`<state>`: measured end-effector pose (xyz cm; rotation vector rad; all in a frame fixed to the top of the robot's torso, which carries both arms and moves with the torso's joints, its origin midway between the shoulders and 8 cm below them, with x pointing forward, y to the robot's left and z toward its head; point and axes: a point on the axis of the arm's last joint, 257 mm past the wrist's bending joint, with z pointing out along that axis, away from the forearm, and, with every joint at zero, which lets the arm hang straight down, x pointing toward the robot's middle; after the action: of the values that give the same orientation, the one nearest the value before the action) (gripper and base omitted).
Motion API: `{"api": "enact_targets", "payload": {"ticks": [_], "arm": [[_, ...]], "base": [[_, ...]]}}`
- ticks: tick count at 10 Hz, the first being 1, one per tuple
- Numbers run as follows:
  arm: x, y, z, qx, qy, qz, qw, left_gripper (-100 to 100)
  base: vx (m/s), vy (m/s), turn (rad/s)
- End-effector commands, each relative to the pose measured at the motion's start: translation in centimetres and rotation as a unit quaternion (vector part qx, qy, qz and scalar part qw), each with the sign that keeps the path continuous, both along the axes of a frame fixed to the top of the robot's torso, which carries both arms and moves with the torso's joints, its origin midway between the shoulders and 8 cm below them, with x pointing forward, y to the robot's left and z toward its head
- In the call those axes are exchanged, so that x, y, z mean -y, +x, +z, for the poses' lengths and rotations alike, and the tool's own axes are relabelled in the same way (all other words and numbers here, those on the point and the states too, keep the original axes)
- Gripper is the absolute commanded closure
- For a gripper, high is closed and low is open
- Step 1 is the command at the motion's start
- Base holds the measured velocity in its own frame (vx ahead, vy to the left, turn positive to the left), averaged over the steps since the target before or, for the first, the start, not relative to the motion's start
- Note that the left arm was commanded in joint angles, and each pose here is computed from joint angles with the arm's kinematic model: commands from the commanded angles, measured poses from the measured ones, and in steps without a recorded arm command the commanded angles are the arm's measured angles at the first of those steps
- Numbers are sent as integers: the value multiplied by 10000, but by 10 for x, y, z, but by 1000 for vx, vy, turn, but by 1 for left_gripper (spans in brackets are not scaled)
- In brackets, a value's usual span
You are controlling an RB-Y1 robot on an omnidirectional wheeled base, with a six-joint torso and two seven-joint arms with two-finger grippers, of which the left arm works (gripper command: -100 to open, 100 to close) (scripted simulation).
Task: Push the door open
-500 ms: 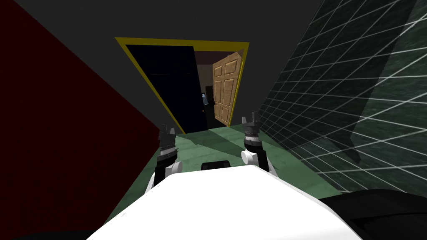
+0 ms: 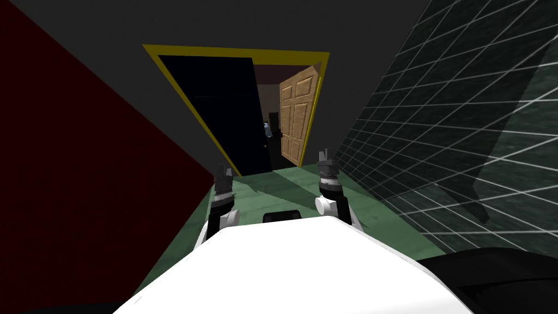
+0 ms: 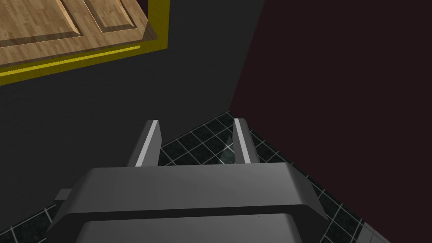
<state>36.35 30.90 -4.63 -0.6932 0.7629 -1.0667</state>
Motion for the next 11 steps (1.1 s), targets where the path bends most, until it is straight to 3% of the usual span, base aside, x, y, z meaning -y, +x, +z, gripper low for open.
{"api": "enact_targets", "payload": {"ticks": [1,11], "arm": [[1,6,-11,-76,-11,-52,10000,-100],[2,38,-66,-476,-107,-277,9984,-100]], "base": [[115,-7,9],[106,-12,10]]}}
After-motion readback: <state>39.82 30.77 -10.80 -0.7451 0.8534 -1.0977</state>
